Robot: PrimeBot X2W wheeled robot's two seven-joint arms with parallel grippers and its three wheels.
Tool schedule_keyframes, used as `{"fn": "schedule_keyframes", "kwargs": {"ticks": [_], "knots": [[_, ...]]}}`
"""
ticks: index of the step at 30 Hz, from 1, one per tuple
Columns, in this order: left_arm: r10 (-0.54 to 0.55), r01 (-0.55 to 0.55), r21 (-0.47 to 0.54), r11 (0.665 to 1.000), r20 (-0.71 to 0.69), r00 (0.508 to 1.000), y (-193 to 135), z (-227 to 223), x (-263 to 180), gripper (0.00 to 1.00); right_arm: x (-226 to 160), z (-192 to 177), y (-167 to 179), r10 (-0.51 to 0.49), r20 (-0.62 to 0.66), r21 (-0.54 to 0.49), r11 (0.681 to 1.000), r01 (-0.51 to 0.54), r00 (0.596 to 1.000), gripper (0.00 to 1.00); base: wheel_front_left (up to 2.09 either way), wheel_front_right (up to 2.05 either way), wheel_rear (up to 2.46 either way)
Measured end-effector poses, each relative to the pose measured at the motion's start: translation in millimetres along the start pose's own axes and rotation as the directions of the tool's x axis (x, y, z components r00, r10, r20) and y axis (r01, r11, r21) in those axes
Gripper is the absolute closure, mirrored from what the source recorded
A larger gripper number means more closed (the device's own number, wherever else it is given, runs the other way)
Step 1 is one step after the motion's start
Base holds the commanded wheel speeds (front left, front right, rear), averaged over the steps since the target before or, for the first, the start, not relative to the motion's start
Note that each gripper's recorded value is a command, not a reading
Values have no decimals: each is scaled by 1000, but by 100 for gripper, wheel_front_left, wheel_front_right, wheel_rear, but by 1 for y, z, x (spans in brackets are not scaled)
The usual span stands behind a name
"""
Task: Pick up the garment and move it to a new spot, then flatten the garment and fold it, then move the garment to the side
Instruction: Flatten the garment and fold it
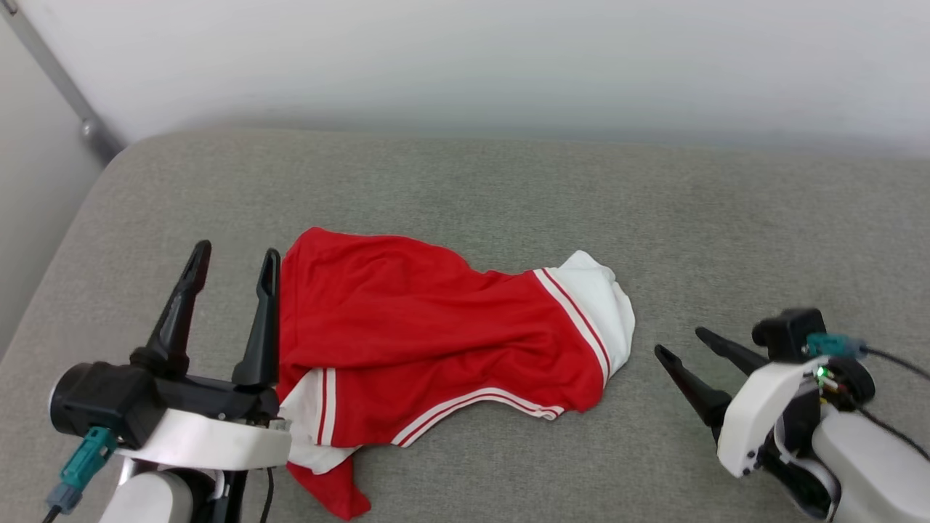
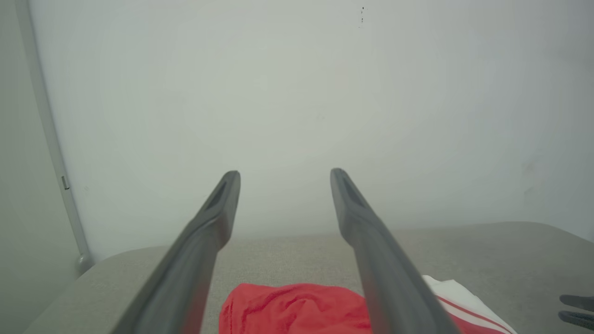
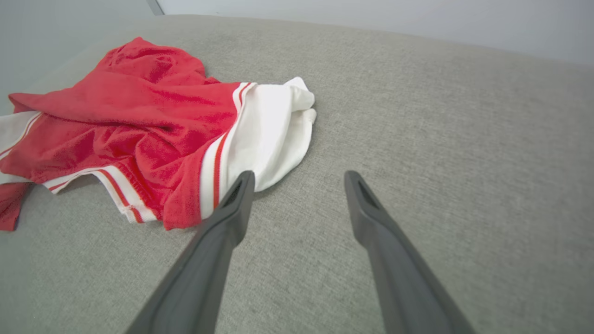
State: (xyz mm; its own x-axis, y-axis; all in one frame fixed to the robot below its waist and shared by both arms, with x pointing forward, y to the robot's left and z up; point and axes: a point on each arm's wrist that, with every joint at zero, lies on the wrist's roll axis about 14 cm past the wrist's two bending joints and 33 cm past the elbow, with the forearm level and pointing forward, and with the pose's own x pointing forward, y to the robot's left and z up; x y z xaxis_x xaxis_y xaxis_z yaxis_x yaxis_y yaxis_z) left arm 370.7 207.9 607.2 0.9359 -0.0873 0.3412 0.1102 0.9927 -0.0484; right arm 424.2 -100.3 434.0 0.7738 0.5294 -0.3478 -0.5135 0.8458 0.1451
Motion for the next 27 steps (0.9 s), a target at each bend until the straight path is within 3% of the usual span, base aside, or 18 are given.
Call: {"fn": "schedule_keyframes", "kwargs": {"ticks": [7, 14, 23, 27], "knots": [[45, -45, -1, 999, -10, 999, 11, -6, -14, 0, 29, 8, -6, 29, -162, -18, 999, -32, 986, 0, 0, 0, 0], [110, -110, -4, 994, -32, 993, 26, -15, -18, 0, 53, -6, -18, 15, -348, -18, 1000, -23, 937, 0, 0, 0, 0], [154, -154, -3, 988, -80, 985, 34, -32, -23, 0, 75, -33, -6, 51, -489, -41, 996, -81, 871, 0, 0, 0, 0], [161, -162, -3, 987, -85, 983, 34, -34, -22, 0, 84, -37, -6, 47, -509, -68, 993, -94, 860, 0, 0, 0, 0]]}}
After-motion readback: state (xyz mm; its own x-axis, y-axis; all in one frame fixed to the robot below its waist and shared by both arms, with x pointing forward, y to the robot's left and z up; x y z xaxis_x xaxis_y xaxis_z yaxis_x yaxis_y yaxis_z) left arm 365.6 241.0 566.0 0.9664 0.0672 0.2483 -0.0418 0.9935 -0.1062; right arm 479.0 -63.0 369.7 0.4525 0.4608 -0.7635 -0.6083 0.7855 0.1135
